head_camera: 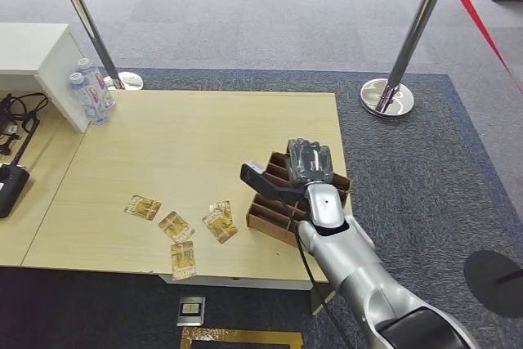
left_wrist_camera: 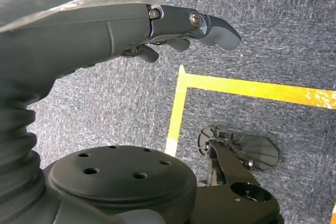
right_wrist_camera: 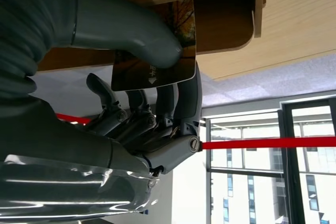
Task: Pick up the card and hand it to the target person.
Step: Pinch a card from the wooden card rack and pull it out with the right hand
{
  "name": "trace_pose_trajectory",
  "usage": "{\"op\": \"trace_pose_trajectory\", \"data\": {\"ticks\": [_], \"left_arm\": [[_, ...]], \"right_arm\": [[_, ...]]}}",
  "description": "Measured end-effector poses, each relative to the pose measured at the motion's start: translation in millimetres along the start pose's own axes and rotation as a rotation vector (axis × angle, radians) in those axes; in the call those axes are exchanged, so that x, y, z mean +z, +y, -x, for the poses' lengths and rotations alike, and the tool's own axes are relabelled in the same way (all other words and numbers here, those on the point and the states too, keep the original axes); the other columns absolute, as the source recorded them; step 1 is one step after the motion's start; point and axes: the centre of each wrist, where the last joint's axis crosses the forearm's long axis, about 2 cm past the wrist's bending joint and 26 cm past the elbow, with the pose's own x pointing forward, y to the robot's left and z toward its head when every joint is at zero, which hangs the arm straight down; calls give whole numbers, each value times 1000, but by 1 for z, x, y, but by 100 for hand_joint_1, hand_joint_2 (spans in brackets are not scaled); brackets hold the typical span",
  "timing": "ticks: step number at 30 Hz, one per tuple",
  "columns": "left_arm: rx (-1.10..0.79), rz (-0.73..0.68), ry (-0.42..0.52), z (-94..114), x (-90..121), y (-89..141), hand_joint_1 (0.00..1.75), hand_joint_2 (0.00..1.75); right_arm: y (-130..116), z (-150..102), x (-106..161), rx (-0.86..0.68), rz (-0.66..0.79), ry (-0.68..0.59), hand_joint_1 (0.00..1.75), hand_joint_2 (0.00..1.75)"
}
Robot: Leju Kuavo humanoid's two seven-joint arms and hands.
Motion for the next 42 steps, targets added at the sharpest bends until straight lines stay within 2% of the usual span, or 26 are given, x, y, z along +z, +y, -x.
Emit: {"op": "trace_pose_trajectory", "data": {"ticks": [8, 12, 13, 20, 25, 42], "left_arm": [[0, 0, -1, 0, 0, 0, 0, 175], [0, 0, -1, 0, 0, 0, 0, 175], [0, 1, -1, 0, 0, 0, 0, 175], [0, 1, -1, 0, 0, -1, 0, 175], [-1, 1, -2, 0, 0, -1, 0, 175], [-6, 2, -4, 0, 0, -1, 0, 175]], "right_arm": [[-1, -1, 0, -3, -1, -2, 128, 175], [-2, -1, 0, -5, 2, -3, 101, 175], [-3, -2, 0, -6, 3, -3, 99, 175], [-3, -4, 0, -10, 0, -7, 106, 175], [-4, -5, 0, -12, 2, -10, 127, 175], [-3, -5, 3, -24, 0, -13, 139, 175]]}}
